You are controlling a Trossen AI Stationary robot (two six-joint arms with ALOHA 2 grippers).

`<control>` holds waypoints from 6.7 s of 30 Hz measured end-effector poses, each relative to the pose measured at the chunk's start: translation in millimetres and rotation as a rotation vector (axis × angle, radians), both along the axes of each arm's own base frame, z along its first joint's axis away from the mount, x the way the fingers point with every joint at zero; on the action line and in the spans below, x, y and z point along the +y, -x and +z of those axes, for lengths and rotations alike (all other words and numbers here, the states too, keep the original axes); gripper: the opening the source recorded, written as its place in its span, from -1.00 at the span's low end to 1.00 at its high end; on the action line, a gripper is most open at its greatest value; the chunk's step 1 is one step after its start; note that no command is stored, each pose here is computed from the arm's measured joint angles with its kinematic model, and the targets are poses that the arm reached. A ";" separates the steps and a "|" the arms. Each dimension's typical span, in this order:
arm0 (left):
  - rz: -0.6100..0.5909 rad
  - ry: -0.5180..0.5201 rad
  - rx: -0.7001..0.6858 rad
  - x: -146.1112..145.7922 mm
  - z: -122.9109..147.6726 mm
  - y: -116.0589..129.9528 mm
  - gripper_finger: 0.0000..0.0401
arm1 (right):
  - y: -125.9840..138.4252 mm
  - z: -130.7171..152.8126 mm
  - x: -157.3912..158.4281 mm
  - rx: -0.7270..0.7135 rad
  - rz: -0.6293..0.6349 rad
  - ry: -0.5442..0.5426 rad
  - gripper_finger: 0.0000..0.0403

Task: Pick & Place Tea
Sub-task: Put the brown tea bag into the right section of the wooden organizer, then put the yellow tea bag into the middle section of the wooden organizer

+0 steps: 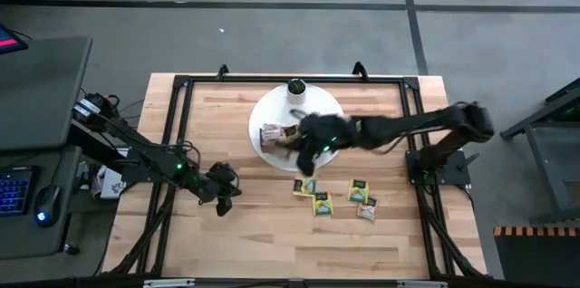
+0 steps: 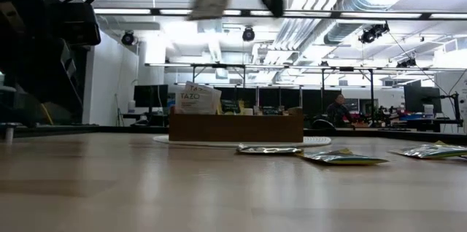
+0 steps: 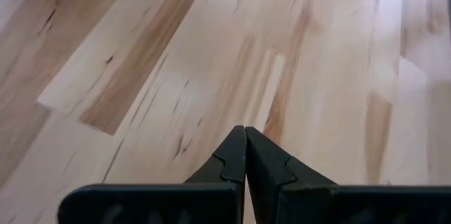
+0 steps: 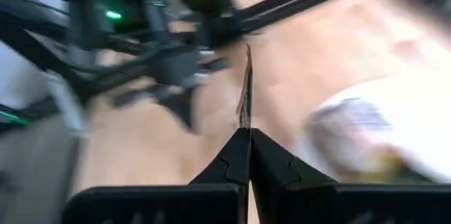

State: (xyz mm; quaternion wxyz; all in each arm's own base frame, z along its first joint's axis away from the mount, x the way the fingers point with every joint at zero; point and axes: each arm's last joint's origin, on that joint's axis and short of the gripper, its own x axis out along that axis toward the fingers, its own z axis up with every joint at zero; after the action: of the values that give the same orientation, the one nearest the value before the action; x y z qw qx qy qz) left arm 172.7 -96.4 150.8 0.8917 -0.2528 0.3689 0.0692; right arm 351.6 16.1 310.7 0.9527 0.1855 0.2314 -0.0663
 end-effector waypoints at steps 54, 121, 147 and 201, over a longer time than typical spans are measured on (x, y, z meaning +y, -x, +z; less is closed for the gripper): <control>0.192 0.009 -0.124 2.3 6.2 -5.2 -1.00 | 90.0 -79.8 -104.9 0.228 0.147 0.280 -1.00; 0.209 0.022 -0.122 2.5 5.9 -5.1 -1.00 | 74.0 -112.9 -128.3 0.369 0.034 0.189 -0.22; 0.161 -0.078 -0.384 -20.5 -19.5 -47.5 -1.00 | 51.1 -105.6 11.9 0.294 0.098 0.051 -1.00; 0.402 0.341 -0.162 20.2 -36.8 -163.8 -0.83 | 26.9 -191.6 61.7 0.446 0.084 -0.121 -1.00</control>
State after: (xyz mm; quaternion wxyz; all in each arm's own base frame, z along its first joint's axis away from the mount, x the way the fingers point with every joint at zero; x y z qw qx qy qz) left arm 336.5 -76.2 114.1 0.8311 -0.4723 0.2453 0.1613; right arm 324.8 77.7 119.1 0.8670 0.2134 0.4473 -0.0520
